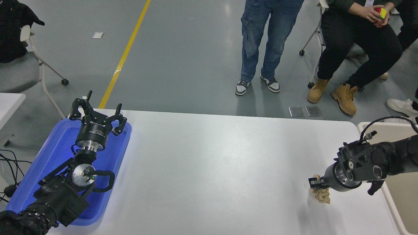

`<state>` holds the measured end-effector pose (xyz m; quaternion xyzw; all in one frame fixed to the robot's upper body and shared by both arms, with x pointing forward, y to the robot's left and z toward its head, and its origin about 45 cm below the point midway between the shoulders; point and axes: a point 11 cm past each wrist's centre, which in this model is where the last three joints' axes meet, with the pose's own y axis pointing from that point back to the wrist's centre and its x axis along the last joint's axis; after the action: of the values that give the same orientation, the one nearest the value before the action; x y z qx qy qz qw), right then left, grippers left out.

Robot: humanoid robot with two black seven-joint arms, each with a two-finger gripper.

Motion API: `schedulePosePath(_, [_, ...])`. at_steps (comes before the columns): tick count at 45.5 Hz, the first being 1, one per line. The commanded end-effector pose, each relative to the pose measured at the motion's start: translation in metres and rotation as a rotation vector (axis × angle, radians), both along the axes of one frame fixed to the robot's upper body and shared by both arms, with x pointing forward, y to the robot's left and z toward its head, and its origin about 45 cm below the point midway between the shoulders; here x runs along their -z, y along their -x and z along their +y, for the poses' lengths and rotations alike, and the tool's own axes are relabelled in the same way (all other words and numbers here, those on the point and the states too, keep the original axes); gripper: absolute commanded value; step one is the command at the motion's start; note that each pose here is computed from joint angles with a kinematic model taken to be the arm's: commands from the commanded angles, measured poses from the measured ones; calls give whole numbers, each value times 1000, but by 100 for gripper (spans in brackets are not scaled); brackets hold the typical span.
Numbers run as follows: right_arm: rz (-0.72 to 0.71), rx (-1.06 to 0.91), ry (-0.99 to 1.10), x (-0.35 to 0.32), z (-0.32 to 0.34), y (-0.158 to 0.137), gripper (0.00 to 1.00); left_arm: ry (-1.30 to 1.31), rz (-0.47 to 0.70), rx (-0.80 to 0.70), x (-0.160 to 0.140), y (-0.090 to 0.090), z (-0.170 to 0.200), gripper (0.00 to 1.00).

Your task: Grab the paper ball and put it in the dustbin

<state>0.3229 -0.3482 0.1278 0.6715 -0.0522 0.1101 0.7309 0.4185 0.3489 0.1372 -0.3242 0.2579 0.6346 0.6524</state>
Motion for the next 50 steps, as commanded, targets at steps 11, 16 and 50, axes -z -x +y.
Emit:
schedulePosePath(11, [-62, 69, 17, -143, -21, -41, 0, 0, 1, 0, 1, 0, 0, 100])
schedulePosePath(16, [-70, 75, 20, -172, -21, -47, 0, 0, 1, 0, 1, 0, 0, 100])
schedulePosePath(50, [-125, 56, 66, -283, -10, -55, 0, 1, 0, -1, 0, 0, 0, 100])
